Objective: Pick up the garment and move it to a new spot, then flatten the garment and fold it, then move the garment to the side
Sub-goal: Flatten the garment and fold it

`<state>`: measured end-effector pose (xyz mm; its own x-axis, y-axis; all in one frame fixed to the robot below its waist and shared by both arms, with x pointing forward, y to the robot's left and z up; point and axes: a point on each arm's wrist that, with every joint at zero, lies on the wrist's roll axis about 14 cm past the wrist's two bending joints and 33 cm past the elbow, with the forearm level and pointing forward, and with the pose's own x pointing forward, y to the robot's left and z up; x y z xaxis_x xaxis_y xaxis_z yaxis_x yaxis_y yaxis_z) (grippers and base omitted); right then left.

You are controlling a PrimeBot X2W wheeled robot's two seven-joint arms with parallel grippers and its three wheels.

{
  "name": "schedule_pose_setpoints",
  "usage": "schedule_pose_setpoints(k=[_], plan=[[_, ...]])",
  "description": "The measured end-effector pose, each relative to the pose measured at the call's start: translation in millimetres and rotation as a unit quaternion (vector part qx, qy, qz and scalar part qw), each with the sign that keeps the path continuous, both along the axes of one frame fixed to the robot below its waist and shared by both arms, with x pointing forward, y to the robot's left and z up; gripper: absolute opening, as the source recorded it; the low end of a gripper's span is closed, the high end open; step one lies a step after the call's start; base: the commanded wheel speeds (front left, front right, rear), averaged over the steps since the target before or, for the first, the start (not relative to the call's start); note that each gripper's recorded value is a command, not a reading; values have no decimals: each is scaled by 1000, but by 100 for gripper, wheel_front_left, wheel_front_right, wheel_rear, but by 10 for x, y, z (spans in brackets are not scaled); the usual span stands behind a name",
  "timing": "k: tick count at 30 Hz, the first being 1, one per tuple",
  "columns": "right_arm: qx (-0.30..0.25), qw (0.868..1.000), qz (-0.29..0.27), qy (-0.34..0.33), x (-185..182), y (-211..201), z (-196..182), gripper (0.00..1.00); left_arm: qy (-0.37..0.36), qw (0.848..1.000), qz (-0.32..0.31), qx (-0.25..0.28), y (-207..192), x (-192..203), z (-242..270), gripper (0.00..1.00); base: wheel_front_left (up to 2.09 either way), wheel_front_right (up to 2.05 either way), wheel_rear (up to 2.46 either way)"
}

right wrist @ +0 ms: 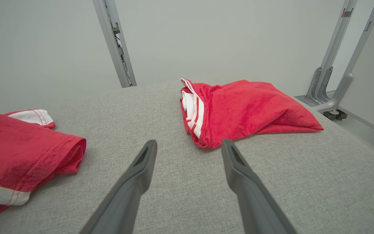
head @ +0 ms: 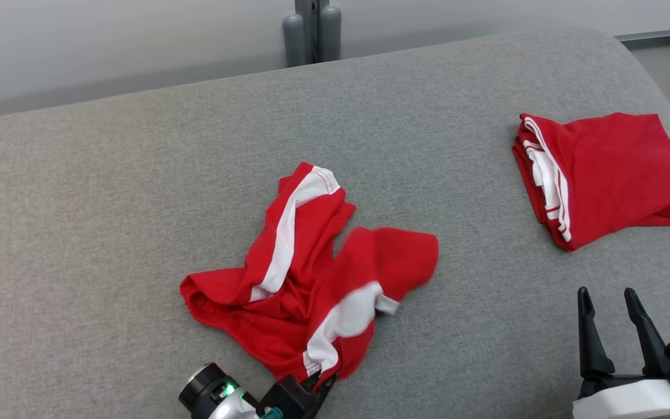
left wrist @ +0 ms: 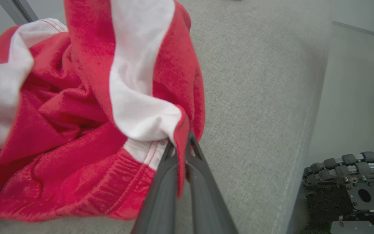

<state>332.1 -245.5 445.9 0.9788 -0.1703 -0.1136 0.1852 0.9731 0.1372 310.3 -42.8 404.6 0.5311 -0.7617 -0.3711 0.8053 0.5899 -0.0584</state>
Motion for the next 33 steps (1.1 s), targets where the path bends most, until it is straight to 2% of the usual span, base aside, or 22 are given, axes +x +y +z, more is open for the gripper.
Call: schedule_pose_setpoints(k=[1,9,14,18,22,28,33], plan=[[0,1000,1,0,9,5,-1,100,6,1000,6,3,27,-10,-52,100,0,0,0],[-4,1000,15,-1,58,74,2,100,42,998,43,-14,148,-54,-168,100,0,0,0],[-5,1000,16,-4,51,75,17,100,91,987,90,-91,150,-14,91,100,0,0,0],[-5,1000,17,-3,51,86,12,100,79,978,125,-146,270,242,456,100,0,0,0],[-3,1000,23,-2,54,126,3,100,89,981,131,-114,412,310,379,100,0,0,0],[-3,1000,16,-3,27,87,18,100,129,986,92,-60,377,141,57,100,0,0,0],[-4,1000,7,-1,-10,37,7,100,145,986,85,-17,446,68,-190,100,0,0,0]])
